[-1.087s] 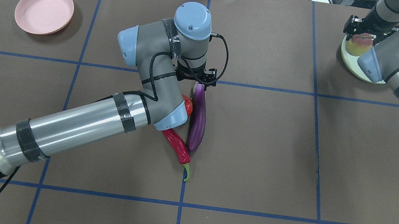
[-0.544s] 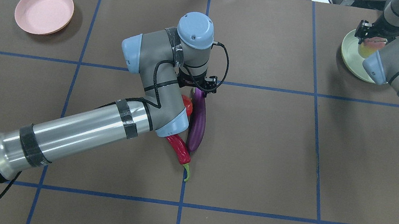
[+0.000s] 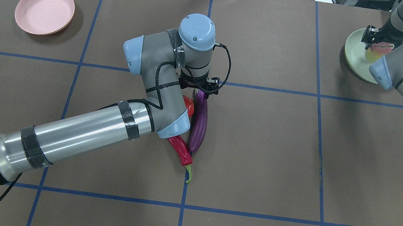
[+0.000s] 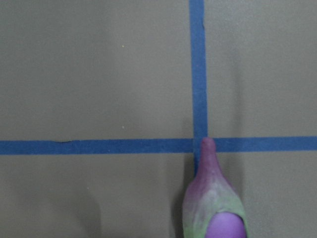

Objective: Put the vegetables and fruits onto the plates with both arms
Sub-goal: 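Lower the peach onto the green plate while the left gripper grasps the eggplant, then lift the eggplant to the pink plate while the right gripper returns toward the tomato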

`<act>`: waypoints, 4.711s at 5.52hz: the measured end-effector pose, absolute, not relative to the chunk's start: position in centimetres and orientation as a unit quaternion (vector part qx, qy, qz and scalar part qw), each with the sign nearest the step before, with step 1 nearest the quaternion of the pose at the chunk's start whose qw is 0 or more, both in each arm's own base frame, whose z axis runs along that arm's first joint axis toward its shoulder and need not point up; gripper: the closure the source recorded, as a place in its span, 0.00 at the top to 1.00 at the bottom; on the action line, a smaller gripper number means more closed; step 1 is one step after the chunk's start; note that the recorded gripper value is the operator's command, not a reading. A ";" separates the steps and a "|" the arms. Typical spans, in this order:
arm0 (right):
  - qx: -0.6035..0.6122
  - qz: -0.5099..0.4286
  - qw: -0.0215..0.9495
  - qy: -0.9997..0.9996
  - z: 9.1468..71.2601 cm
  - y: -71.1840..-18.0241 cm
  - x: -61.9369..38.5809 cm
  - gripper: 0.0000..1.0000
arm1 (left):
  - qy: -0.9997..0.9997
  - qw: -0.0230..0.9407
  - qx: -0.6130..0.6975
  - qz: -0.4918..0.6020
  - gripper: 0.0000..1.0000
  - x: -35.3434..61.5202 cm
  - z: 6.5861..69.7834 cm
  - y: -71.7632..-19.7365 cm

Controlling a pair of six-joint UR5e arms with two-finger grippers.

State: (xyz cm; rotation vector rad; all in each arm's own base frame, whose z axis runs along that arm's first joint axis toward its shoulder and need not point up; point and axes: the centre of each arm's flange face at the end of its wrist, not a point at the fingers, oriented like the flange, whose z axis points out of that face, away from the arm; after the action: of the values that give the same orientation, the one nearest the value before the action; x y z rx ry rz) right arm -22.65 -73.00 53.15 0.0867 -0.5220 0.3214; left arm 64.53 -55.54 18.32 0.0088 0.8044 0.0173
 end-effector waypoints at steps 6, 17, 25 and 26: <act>0.045 0.152 0.954 -0.256 54.5 -72.4 -22.3 0.99 | 0.401 0.916 0.012 0.010 0.82 65.0 17.4 -56.4; 0.051 0.109 0.919 -0.375 44.9 -67.2 -29.0 1.00 | 0.458 0.887 0.002 -0.060 0.00 47.9 9.8 -63.2; 0.013 0.121 0.867 -0.483 26.1 -47.8 -51.0 1.00 | 0.331 0.925 -0.039 -0.180 0.00 17.9 51.9 -81.4; 0.014 0.121 0.867 -0.483 25.9 -47.7 -51.0 1.00 | 0.334 0.917 -0.038 -0.215 0.00 18.5 53.6 -81.5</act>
State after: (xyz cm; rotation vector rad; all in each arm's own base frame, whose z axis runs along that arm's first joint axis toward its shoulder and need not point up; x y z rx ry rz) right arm -51.03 -47.72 25.93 0.0288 -1.0121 0.2525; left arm 18.48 -81.52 53.56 -0.0787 0.6865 -0.4424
